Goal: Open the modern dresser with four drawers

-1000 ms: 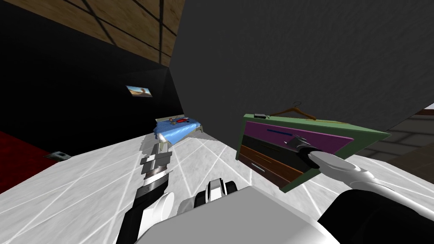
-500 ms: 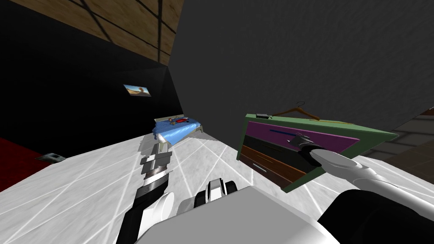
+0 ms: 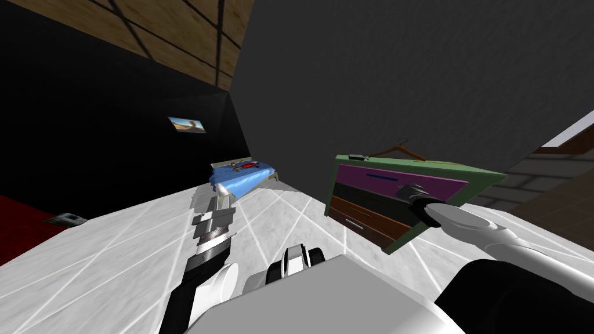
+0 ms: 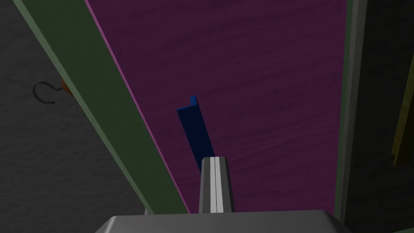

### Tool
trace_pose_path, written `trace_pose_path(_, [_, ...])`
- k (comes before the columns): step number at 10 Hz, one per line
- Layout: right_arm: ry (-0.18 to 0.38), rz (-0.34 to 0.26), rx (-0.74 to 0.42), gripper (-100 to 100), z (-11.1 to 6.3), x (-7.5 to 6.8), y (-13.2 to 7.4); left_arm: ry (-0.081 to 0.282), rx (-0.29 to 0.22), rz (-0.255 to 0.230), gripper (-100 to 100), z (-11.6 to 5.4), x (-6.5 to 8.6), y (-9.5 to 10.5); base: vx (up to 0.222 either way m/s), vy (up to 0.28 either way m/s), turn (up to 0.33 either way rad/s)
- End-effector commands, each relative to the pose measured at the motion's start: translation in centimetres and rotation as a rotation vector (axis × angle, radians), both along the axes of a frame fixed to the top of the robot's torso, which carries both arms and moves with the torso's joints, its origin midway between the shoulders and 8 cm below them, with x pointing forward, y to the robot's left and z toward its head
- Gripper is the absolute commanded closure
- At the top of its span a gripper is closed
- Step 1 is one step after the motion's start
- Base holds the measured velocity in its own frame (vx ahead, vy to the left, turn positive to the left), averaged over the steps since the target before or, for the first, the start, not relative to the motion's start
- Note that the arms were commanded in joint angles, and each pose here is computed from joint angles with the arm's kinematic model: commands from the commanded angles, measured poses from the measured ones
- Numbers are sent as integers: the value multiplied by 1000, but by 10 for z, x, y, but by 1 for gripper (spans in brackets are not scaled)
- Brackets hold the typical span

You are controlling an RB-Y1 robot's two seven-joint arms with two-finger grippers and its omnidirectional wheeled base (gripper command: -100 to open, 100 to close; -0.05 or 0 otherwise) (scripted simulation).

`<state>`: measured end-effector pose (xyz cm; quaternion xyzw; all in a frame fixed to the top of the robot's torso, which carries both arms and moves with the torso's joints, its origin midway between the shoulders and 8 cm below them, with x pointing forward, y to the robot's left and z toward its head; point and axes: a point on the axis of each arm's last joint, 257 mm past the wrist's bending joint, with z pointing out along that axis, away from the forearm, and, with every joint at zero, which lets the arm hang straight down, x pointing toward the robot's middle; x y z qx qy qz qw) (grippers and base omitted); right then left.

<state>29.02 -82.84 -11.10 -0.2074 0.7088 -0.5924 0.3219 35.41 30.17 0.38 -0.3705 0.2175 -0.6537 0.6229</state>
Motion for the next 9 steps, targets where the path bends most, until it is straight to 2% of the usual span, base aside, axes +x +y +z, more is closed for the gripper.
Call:
trace_pose_path(1, [1, 5, -1, 100, 2, 1, 1, 0, 0, 0, 0, 0, 0, 0, -47, 79, -21])
trace_pose_path(2, [3, -2, -2, -100, 6, -2, -5, 0, 0, 0, 0, 0, 0, 0, 99, 44, 44])
trace_pose_path(7, [10, -21, -9, -100, 20, -11, -19, 1, 0, 0, 0, 0, 0, 0, 224, 21, 45])
trace_pose_path(9, [9, -19, -8, -100, 19, -10, -18, 0, 0, 0, 0, 0, 0, 0, 62, 10, 9])
